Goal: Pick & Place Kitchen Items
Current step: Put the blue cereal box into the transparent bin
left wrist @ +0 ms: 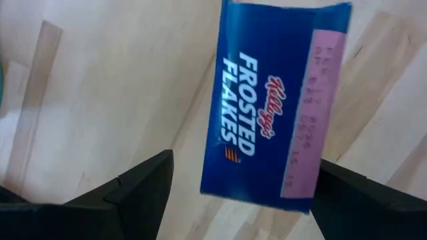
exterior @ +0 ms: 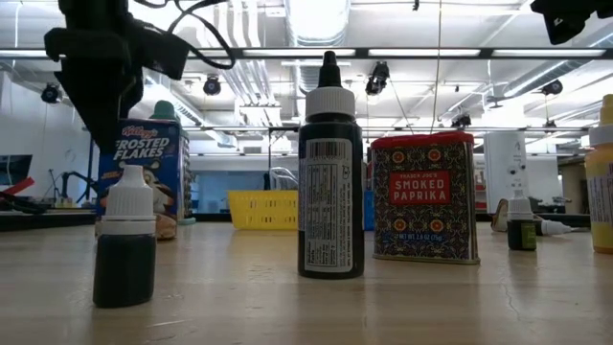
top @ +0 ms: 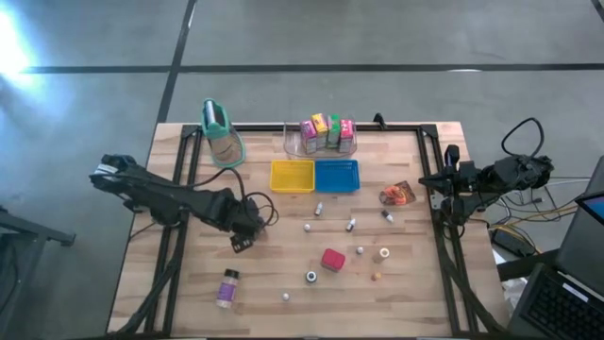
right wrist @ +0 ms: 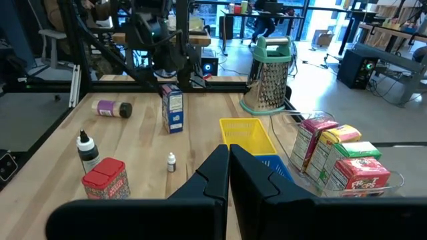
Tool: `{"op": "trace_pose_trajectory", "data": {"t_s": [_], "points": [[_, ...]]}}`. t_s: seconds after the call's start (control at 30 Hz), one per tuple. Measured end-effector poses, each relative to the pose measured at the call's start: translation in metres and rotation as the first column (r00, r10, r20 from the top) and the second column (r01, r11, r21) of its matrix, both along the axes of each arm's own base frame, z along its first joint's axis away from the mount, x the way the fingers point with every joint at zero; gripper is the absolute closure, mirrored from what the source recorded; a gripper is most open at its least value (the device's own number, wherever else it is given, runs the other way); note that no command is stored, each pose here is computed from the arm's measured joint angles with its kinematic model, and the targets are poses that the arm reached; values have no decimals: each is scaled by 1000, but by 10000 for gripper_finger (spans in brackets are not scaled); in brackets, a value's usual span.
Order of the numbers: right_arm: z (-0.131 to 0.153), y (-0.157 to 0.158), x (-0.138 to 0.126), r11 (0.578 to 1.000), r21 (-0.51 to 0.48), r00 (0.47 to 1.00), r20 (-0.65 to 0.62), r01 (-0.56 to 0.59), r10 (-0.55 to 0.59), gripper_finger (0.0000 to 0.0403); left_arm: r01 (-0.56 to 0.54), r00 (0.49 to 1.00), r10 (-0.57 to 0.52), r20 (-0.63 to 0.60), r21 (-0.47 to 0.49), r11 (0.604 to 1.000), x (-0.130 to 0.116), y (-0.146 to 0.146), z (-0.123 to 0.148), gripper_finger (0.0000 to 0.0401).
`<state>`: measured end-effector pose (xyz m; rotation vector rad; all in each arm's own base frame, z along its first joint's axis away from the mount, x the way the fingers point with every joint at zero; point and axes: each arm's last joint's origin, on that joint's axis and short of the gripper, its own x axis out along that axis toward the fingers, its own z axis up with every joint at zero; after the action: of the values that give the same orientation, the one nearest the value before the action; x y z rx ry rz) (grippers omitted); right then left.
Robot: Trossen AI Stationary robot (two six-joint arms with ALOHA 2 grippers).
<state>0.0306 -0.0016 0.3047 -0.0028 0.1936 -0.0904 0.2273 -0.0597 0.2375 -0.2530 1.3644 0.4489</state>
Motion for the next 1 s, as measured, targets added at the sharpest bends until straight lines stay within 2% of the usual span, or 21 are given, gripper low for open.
{"op": "trace_pose_trajectory", "data": {"t_s": [0.13, 0.43, 1.0], "points": [[0, 0, 0, 1000, 0, 1000, 0, 0, 0, 394, 33, 999, -33, 15, 0, 999, 2, -1, 0, 85], [0, 0, 0, 1000, 0, 1000, 0, 0, 0, 394, 199, 980, -198, -14, 22, 980, 2, 0, 0, 85], [0, 0, 0, 1000, 0, 1000, 0, 0, 0, 394, 183, 983, -183, -4, -35, 983, 3, 0, 0, 152]]}}
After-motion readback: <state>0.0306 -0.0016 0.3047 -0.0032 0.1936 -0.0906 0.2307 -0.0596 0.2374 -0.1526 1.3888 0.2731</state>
